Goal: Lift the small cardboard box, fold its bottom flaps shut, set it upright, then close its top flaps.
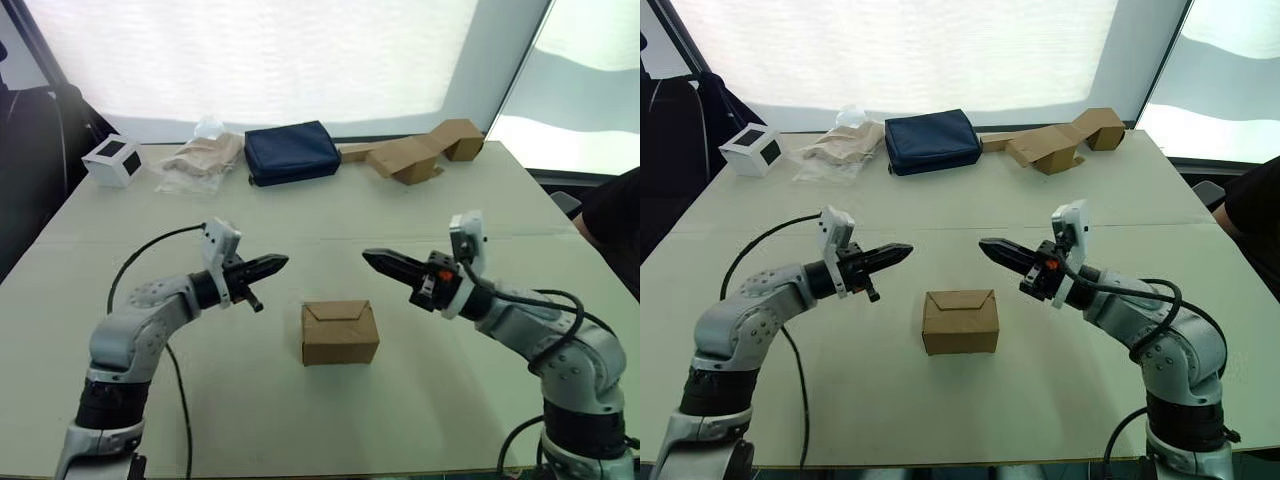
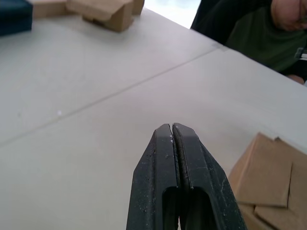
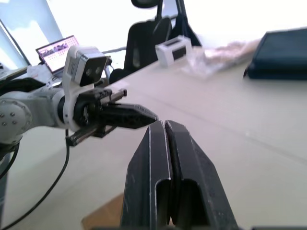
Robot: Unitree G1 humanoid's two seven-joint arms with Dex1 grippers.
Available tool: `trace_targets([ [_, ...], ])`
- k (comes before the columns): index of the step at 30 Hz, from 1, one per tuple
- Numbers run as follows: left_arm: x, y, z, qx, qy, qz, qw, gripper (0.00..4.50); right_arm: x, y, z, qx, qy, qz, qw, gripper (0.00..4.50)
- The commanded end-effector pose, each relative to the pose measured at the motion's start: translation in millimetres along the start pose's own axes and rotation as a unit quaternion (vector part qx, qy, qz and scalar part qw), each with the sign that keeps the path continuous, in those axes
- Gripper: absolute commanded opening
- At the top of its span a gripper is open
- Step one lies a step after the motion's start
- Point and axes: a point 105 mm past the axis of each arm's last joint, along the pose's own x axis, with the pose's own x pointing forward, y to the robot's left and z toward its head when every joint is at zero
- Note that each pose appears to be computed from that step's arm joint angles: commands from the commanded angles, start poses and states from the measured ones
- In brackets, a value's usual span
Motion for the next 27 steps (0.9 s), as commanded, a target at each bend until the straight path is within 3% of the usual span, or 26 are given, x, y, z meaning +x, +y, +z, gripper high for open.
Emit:
trace_targets([
  [1,-31.3,-0.4,-9.8,-0.022,0.009,0.007,1.000,0.02,-34.8,-3.9,-13.1,0.012,0.042,-0.036,0.998,0.00],
  [5,-54.5,-8.5,-39.7,-0.009,0.074,-0.009,0.997,0.02,-67.5,-10.4,-42.7,0.060,0.108,-0.054,0.991,0.00],
  [11,-71.0,-7.6,-52.8,-0.012,0.108,-0.007,0.994,0.02,-98.8,-30.2,-65.7,0.037,0.193,-0.093,0.976,0.00],
  [19,-71.2,-22.6,-52.8,-0.018,0.112,-0.039,0.993,0.02,-105.7,-35.7,-73.6,0.011,0.227,-0.092,0.969,0.00],
  [27,-75.7,-22.3,-58.4,-0.024,0.134,-0.039,0.990,0.02,-105.1,-36.5,-76.9,0.006,0.236,-0.084,0.968,0.00],
])
